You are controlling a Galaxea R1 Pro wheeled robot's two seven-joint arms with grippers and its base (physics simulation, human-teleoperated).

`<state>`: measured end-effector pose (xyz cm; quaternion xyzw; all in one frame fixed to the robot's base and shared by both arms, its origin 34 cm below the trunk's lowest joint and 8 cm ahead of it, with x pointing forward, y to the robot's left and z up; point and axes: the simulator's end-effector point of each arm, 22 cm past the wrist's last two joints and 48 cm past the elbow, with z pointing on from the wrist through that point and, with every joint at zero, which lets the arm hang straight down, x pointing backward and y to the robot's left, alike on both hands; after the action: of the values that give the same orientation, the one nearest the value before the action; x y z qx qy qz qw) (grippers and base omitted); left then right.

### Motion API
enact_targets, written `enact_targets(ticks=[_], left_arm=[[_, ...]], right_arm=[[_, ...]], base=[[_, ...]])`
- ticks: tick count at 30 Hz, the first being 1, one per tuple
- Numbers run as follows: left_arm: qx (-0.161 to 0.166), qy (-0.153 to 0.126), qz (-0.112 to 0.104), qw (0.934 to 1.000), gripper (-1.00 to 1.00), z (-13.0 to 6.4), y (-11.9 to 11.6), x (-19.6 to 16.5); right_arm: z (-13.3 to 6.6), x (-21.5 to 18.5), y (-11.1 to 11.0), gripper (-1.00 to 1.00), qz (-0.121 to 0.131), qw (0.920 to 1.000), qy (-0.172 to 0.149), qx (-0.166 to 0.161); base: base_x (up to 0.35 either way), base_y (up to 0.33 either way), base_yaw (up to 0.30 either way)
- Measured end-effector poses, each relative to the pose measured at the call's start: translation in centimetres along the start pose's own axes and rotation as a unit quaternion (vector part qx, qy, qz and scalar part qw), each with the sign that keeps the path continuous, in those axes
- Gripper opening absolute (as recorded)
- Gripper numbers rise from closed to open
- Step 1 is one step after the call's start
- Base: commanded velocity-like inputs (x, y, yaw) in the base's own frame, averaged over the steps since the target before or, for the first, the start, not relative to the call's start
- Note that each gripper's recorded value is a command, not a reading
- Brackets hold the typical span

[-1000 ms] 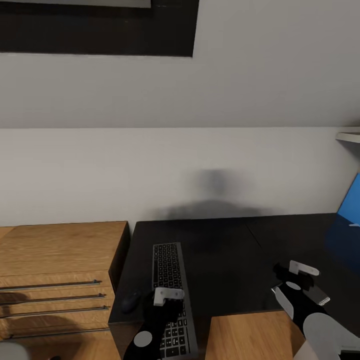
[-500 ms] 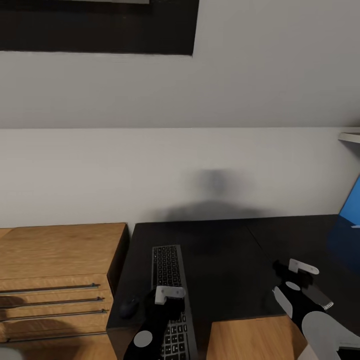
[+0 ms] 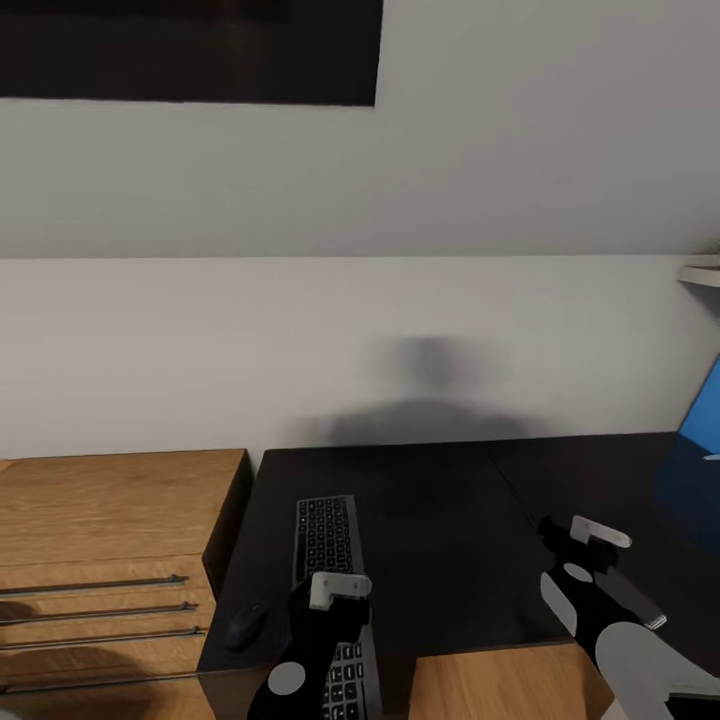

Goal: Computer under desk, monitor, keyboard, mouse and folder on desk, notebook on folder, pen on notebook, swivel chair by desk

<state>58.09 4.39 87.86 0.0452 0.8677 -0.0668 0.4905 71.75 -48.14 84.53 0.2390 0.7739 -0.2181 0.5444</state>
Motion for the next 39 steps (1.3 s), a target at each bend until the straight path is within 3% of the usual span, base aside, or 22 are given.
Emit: enact_targets(ticks=[8, 39], left_arm=[[0.000, 0.001, 0.001, 1.0000, 1.00, 0.0, 0.1, 0.1], [0.000, -0.002, -0.001, 1.0000, 1.00, -0.1, 0.0, -0.2]], right_arm=[[-0.8, 0.5, 1.9, 1.00, 0.004, 0.9999, 0.004, -0.013], [-0.8, -0.7, 2.7, 1.00, 0.012, 0.9997, -0.008, -0.019]], base=[[0.016, -0.046, 0.000], [0.000, -0.001, 0.000]])
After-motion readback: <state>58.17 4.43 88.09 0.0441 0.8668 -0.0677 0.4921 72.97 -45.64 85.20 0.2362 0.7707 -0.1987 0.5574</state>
